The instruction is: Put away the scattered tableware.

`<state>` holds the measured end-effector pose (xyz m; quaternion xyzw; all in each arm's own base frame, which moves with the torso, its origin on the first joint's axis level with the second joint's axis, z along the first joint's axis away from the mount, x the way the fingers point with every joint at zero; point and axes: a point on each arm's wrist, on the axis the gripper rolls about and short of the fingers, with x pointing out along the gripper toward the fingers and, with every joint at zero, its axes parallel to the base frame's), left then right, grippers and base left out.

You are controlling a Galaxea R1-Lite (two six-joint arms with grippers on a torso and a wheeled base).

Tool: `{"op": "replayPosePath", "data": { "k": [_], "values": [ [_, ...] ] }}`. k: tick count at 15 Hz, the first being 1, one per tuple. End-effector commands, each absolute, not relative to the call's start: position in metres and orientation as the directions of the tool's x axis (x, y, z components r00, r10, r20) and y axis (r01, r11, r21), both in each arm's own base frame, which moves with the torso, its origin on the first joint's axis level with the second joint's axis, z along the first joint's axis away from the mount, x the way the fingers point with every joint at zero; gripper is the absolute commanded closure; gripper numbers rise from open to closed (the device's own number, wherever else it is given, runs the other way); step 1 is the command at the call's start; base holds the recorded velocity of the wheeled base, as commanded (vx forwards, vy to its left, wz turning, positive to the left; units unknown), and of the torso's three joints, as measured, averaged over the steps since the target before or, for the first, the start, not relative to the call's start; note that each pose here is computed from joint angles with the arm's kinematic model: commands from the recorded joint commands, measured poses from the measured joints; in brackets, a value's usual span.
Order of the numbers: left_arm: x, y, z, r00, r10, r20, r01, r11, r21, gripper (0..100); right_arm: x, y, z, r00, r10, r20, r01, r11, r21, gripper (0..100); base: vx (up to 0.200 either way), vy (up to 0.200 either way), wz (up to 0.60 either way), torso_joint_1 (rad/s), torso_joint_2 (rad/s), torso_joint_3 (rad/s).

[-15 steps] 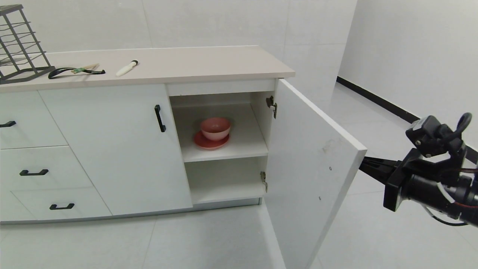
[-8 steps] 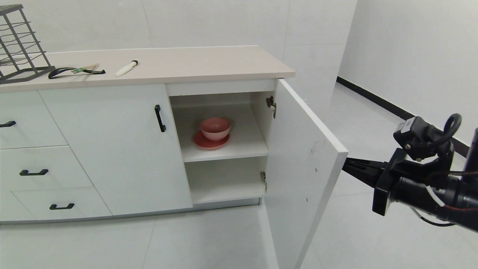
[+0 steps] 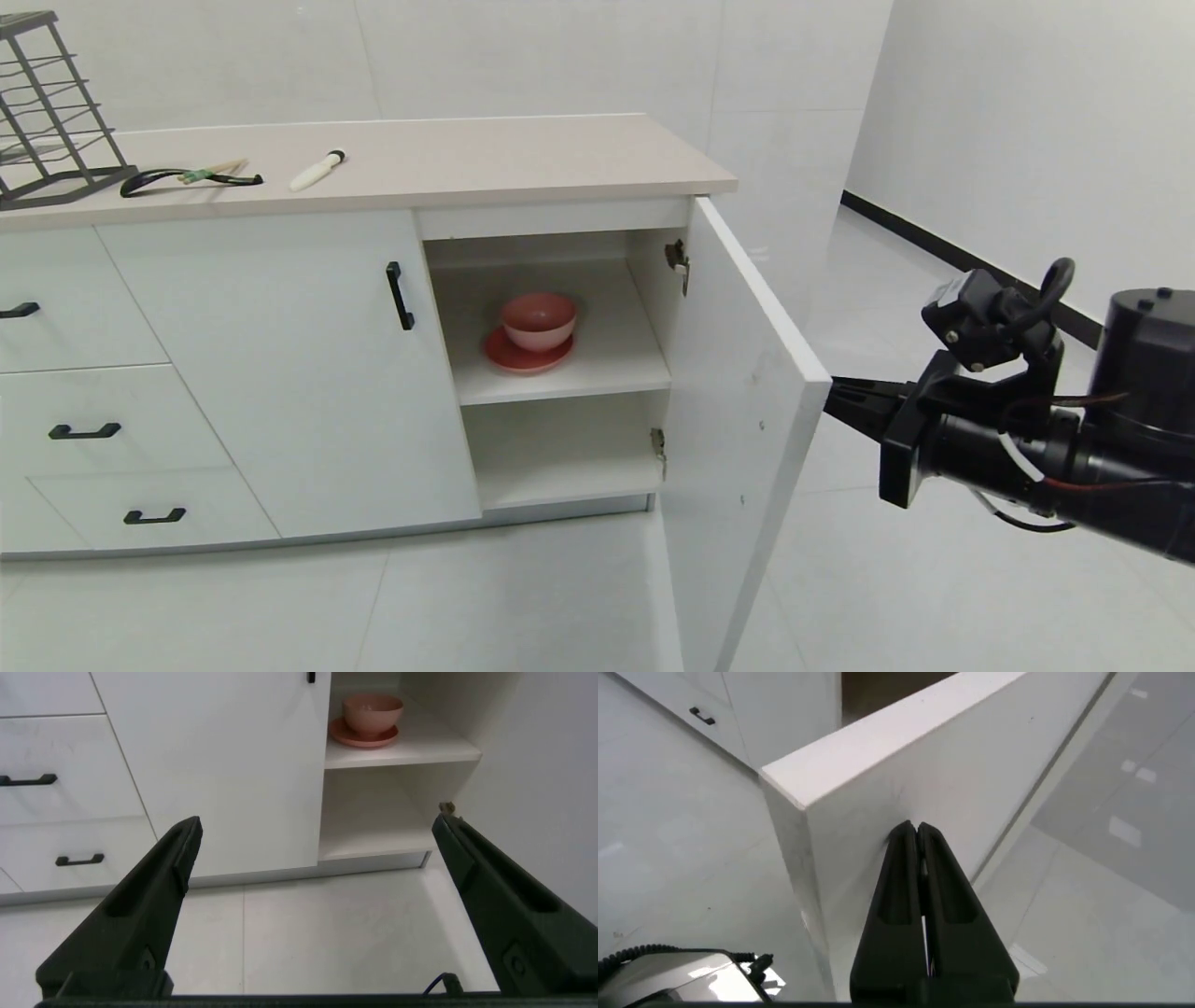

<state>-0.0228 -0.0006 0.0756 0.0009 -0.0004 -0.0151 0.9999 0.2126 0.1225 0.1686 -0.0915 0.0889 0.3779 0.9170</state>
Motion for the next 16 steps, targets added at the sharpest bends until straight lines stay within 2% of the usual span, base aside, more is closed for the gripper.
{"op": "replayPosePath", "data": {
  "k": [1,7,12,16],
  "values": [
    [-0.023,-0.001,0.076,1.0,-0.029,0.002,0.029,1.0,0.002,0,0.217,0.133,0.165,0.677,0.695,-0.242,-0.728,0.682,-0.079,100,0.0,0.0,0.0,0.0,0.0,0.0],
    [-0.023,-0.001,0.076,1.0,-0.028,0.002,0.028,1.0,-0.003,0,0.23,0.142,0.162,0.68,0.703,-0.207,-0.728,0.68,-0.082,100,0.0,0.0,0.0,0.0,0.0,0.0],
    [-0.023,-0.001,0.076,1.0,-0.028,0.002,0.028,1.0,-0.003,0,0.226,0.17,0.164,0.617,0.764,-0.186,-0.783,0.62,-0.051,100,0.0,0.0,0.0,0.0,0.0,0.0],
    [-0.023,-0.001,0.076,1.0,-0.028,0.002,0.028,1.0,-0.003,0,0.237,0.181,0.164,0.615,0.774,-0.152,-0.787,0.614,-0.058,100,0.0,0.0,0.0,0.0,0.0,0.0]
  ]
}}
